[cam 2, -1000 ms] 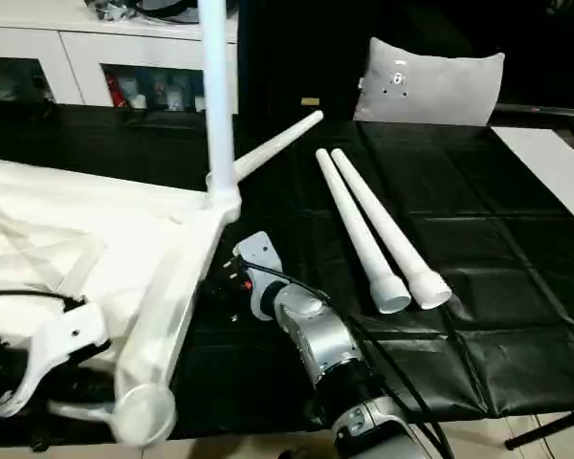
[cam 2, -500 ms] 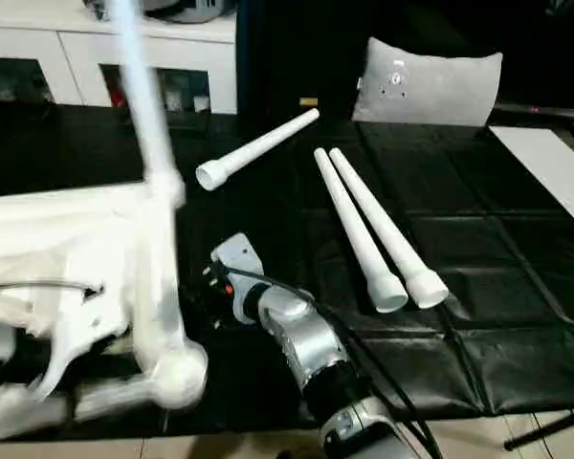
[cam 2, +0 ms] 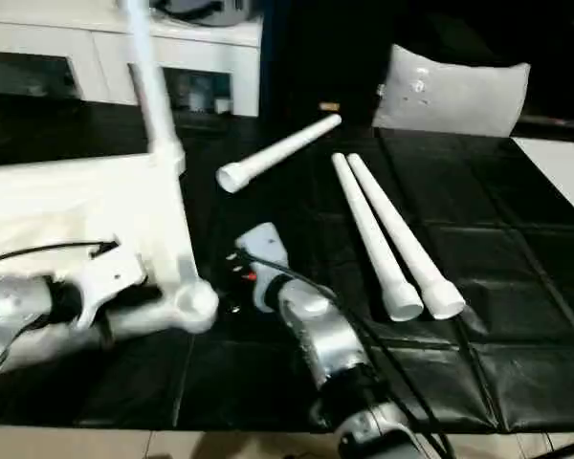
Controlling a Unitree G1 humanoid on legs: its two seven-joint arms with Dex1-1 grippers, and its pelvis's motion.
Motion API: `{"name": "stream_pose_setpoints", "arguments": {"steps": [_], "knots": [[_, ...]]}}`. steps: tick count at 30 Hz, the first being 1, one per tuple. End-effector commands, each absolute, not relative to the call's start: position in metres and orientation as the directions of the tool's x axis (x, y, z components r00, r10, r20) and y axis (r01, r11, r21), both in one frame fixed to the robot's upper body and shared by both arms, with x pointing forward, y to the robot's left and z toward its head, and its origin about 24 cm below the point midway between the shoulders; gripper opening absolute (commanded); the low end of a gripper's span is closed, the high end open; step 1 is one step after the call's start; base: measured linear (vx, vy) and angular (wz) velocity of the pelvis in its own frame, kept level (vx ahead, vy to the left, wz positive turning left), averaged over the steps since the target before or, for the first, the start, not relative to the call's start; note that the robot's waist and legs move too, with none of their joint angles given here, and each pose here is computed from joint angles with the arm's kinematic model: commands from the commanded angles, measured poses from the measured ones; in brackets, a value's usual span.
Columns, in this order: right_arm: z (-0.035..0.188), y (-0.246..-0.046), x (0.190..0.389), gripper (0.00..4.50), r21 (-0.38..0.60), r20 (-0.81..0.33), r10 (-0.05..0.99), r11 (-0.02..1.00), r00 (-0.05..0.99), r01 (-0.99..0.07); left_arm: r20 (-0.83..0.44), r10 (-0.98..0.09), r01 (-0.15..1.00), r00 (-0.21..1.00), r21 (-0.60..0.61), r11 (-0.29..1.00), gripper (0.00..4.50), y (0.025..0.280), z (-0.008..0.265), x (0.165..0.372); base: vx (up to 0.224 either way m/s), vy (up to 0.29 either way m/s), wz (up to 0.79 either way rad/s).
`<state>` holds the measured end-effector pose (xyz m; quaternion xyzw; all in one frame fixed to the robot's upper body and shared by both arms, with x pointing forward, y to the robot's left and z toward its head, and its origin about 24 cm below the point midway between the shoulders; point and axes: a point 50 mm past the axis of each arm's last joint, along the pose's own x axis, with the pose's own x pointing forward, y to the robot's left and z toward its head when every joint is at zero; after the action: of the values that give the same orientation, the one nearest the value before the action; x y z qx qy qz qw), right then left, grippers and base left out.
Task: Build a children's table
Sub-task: Rotate table base
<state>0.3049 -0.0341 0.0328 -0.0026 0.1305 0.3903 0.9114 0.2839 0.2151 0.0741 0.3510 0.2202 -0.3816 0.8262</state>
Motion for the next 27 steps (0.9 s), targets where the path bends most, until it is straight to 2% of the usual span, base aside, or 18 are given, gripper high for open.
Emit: {"name": "stream_pose_setpoints", "arguments": {"steps": [1,5,7,9,10,14,17,19,21,23,24,26,27], "knots": [[0.026,-0.032,0.296,4.50,0.114,-0.271,0.736,0.665,0.621,-0.738,-0.553,-0.469,0.725,0.688,0.509,0.464,0.07,0.212,0.090,0.298,0.000,0.000,0.00],[0.038,-0.050,0.297,4.50,0.068,-0.238,0.722,0.680,0.650,-0.730,-0.527,-0.473,0.708,0.706,0.518,0.481,0.07,0.214,0.092,0.304,0.000,0.000,0.00],[0.047,-0.063,0.295,4.50,0.057,-0.211,0.714,0.690,0.667,-0.721,-0.486,-0.490,0.690,0.724,0.491,0.532,0.07,0.214,0.098,0.303,0.000,0.000,0.00],[0.055,-0.073,0.291,4.50,0.062,-0.177,0.712,0.697,0.679,-0.714,-0.429,-0.537,0.687,0.726,0.423,0.591,0.07,0.211,0.104,0.300,0.000,0.000,0.00],[0.062,-0.078,0.287,4.50,0.081,-0.143,0.722,0.690,0.677,-0.719,-0.390,-0.574,0.693,0.720,0.366,0.621,0.23,0.208,0.109,0.295,0.000,0.000,0.00],[0.076,-0.088,0.277,4.50,0.090,-0.059,0.708,0.706,0.703,-0.703,-0.298,-0.597,0.666,0.745,0.268,0.696,0.47,0.204,0.118,0.285,0.000,0.000,0.00],[0.086,-0.094,0.264,4.50,0.100,-0.009,0.688,0.722,0.725,-0.684,-0.179,-0.520,0.549,0.835,0.210,0.809,0.78,0.200,0.120,0.281,0.000,0.000,0.00],[0.087,-0.095,0.261,4.50,0.095,-0.005,0.680,0.730,0.733,-0.677,-0.166,-0.506,0.531,0.846,0.196,0.824,0.84,0.199,0.119,0.279,0.000,0.000,0.00],[0.090,-0.098,0.259,4.50,0.091,0.016,0.646,0.759,0.763,-0.644,-0.185,-0.463,0.492,0.867,0.173,0.853,1.13,0.198,0.114,0.277,0.000,0.000,0.00],[0.094,-0.105,0.255,4.50,0.082,0.035,0.561,0.823,0.827,-0.562,-0.215,-0.378,0.414,0.900,0.156,0.897,1.22,0.194,0.107,0.271,0.000,0.000,0.00],[0.094,-0.111,0.252,4.50,0.081,0.028,0.495,0.865,0.868,-0.496,-0.206,-0.309,0.340,0.929,0.141,0.930,1.39,0.192,0.104,0.268,0.000,0.000,0.00],[0.094,-0.119,0.247,4.50,0.101,0.001,0.437,0.895,0.900,-0.435,-0.133,-0.231,0.242,0.964,0.073,0.967,1.51,0.189,0.105,0.264,0.000,0.000,0.00],[0.093,-0.124,0.241,4.50,0.129,-0.015,0.427,0.897,0.904,-0.422,-0.114,-0.221,0.221,0.969,-0.010,0.975,1.60,0.187,0.104,0.257,0.000,0.000,0.00]]}}
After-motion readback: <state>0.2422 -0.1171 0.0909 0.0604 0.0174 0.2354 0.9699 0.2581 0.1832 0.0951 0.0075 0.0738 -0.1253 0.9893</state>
